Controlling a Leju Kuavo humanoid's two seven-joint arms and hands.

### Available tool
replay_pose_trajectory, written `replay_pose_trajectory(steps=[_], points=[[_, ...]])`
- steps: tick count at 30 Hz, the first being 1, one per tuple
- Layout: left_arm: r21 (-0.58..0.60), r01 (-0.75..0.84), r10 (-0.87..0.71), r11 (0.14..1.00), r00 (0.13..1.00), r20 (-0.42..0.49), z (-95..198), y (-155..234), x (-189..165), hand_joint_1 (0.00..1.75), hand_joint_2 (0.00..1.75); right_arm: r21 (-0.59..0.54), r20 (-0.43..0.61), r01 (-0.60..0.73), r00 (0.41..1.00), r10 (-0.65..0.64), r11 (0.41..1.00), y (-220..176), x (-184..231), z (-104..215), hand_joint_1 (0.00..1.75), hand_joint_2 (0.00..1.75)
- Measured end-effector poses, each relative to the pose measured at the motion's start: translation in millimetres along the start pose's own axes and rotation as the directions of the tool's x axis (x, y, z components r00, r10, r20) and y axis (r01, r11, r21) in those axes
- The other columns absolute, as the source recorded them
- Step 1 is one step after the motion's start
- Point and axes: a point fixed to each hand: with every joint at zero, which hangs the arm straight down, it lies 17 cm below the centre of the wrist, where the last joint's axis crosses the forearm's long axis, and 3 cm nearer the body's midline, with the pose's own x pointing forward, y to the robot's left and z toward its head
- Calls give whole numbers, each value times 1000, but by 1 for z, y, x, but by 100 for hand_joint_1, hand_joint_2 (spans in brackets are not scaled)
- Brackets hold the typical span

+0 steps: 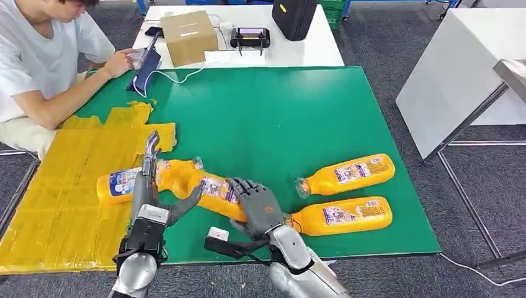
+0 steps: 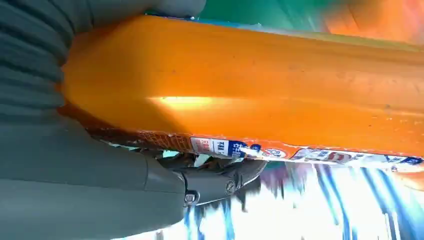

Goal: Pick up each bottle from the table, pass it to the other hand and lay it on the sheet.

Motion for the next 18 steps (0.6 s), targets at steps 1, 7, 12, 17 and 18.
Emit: replay_pose_trajectory(steps=[1, 7, 12, 17, 18], points=[[-10, -14, 14, 1000, 1000, 7, 1, -2, 4, 0, 175, -59, 3, 31, 1000, -31, 998, -18, 1, 1, 175, 175], [-55, -127, 125, 990, 991, -38, 9, -12, 2, 0, 175, -482, 124, 165, 985, -119, 861, -155, 4, 20, 175, 175], [-69, -143, 140, 987, 989, -45, 11, -17, 2, 0, 175, -648, 155, 198, 980, -127, 736, -216, -7, 44, 175, 175], [-78, -146, 141, 986, 988, -64, 13, -20, -2, 0, 175, -733, 114, 167, 986, -123, 659, -246, -20, 61, 175, 175], [-78, -147, 142, 986, 988, -65, 13, -20, -2, 0, 175, -739, 107, 164, 986, -126, 653, -248, -21, 63, 175, 175]])
